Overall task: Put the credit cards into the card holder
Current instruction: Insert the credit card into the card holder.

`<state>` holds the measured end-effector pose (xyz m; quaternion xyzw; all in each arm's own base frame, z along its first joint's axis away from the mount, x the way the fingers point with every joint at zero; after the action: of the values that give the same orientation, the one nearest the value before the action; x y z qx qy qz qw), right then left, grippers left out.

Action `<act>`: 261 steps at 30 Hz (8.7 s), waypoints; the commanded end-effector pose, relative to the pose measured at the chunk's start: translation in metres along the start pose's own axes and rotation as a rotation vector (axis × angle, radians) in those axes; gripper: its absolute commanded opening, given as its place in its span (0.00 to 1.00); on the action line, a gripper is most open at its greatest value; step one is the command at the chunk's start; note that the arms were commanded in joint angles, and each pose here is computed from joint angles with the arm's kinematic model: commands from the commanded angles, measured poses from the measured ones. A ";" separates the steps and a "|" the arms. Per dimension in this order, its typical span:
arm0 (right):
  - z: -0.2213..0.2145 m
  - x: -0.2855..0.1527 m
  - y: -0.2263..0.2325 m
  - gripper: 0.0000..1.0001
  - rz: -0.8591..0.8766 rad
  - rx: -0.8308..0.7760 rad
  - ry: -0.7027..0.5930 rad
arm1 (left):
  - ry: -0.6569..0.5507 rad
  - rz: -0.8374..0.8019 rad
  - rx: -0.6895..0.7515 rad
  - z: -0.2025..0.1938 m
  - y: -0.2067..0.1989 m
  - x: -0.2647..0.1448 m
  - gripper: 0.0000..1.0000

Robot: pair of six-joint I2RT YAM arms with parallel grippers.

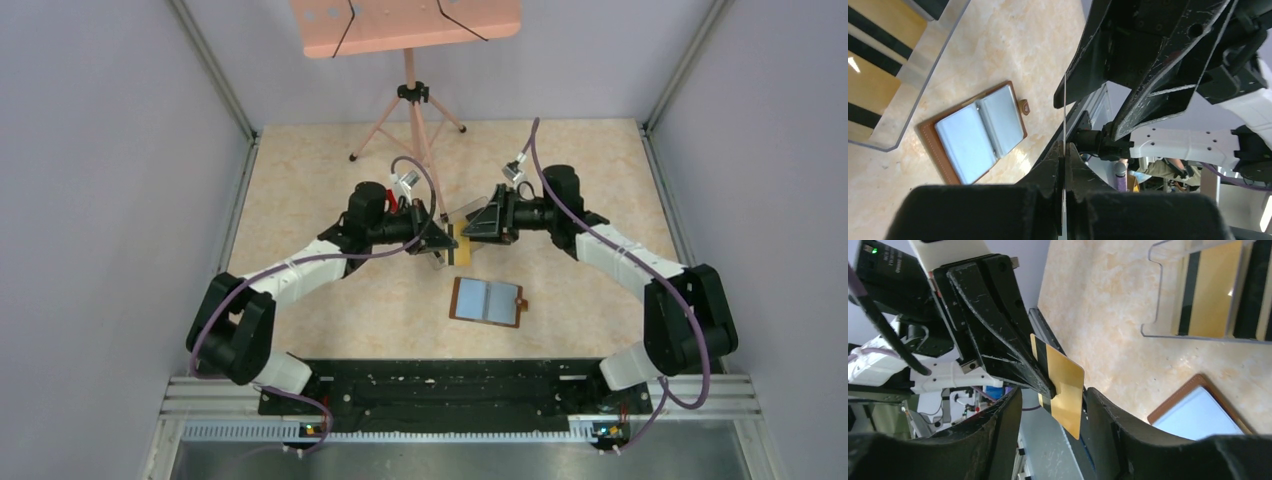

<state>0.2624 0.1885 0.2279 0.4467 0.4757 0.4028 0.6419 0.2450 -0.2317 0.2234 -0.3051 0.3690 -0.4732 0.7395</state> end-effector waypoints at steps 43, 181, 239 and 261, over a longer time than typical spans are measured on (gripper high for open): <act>-0.067 -0.057 -0.137 0.47 -0.895 0.082 -0.048 | 0.354 0.269 0.011 -0.091 0.052 0.083 0.00; -0.077 -0.053 -0.140 0.00 -0.814 0.100 0.010 | 0.301 0.351 0.021 -0.086 0.050 0.059 0.00; -0.078 -0.052 -0.134 0.00 -0.760 0.093 -0.012 | 0.366 0.249 -0.083 -0.117 0.061 0.086 0.00; -0.079 -0.053 -0.131 0.00 -0.713 0.120 -0.049 | 0.314 0.290 -0.170 -0.122 0.066 0.086 0.00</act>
<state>0.1834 0.1125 0.0952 0.2723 0.6272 0.0872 0.7244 0.2004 -0.2988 0.0911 -0.2364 0.5544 -0.3919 0.6951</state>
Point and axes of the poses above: each gripper's point midway between its finger pads, its own x axis out along the fingers, its own y axis along the line the jaws close on, z = x × y, the point moved 9 cm from there along -x, back along the fingers, and after that the axes turned 12 degrees about x, right-handed, at the moved point
